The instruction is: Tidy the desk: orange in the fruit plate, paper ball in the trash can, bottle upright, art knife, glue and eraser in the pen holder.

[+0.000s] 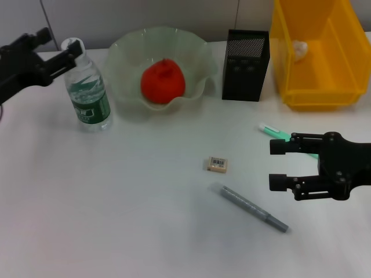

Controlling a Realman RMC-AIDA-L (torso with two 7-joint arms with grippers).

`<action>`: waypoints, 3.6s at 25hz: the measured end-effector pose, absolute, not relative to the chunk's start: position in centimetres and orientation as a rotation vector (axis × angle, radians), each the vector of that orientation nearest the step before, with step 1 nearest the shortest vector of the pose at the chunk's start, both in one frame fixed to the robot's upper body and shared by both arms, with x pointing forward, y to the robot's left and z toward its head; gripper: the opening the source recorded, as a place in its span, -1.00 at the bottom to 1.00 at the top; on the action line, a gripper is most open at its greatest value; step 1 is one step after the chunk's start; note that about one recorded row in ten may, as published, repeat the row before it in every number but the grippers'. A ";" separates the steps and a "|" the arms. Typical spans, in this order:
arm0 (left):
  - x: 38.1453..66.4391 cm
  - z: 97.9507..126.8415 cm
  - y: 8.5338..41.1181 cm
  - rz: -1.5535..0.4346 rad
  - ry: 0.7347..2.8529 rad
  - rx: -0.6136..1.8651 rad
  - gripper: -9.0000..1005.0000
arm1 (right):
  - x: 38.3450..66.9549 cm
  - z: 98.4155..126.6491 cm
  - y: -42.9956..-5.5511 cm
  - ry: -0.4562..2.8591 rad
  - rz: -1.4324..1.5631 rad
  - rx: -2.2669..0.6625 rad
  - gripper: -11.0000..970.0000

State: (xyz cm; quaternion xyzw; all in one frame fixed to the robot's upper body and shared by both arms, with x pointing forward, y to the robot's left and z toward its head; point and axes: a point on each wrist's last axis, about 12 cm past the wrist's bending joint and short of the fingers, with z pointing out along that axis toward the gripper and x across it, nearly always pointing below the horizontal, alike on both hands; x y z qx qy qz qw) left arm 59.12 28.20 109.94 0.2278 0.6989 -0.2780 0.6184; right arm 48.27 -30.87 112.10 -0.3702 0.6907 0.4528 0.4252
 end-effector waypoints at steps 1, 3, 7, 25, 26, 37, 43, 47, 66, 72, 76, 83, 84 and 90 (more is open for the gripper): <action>59.1 109.9 28.2 -0.640 1.608 0.524 0.59 | 48.3 112.1 -30.9 1.727 1.132 -0.926 0.63; 56.5 111.1 30.7 -0.654 1.529 0.553 0.59 | 48.3 112.2 -30.9 1.727 1.130 -0.925 0.63; 54.1 112.2 31.8 -0.737 1.470 0.608 0.58 | 48.5 112.3 -30.9 1.726 1.128 -0.929 0.63; 46.0 111.2 32.9 -1.165 1.510 0.966 0.57 | 49.9 116.3 -30.8 1.927 1.002 -1.071 0.63; 45.8 110.9 32.8 -1.173 1.537 0.990 0.57 | 50.2 117.0 -30.6 1.949 0.989 -1.093 0.63; 45.0 109.8 32.5 -1.168 1.573 1.090 0.57 | 55.2 123.8 -25.2 2.334 0.715 -1.199 0.63; 44.9 109.2 31.8 -1.191 1.600 1.123 0.57 | 59.4 124.4 -22.7 2.580 0.343 -1.146 0.63; 44.9 109.1 31.6 -1.190 1.599 1.128 0.57 | 60.9 123.2 -22.2 2.643 0.274 -1.130 0.63; 45.3 109.0 30.9 -1.186 1.584 1.133 0.57 | 64.0 115.8 -21.4 2.721 0.075 -1.118 0.62; 45.4 108.9 30.8 -1.180 1.587 1.129 0.57 | 64.2 114.7 -21.5 2.706 0.062 -1.094 0.62; 45.4 108.9 30.8 -1.174 1.592 1.124 0.57 | 64.3 114.1 -21.3 2.691 0.058 -1.096 0.62; 45.4 108.7 30.7 -1.174 1.602 1.123 0.57 | 64.5 113.4 -21.3 2.672 0.047 -1.086 0.62; 45.4 108.7 30.7 -1.174 1.602 1.123 0.57 | 64.5 113.4 -21.3 2.672 0.047 -1.086 0.61; 45.4 108.6 30.5 -1.183 1.612 1.131 0.57 | 64.4 113.1 -21.2 2.664 0.051 -1.100 0.54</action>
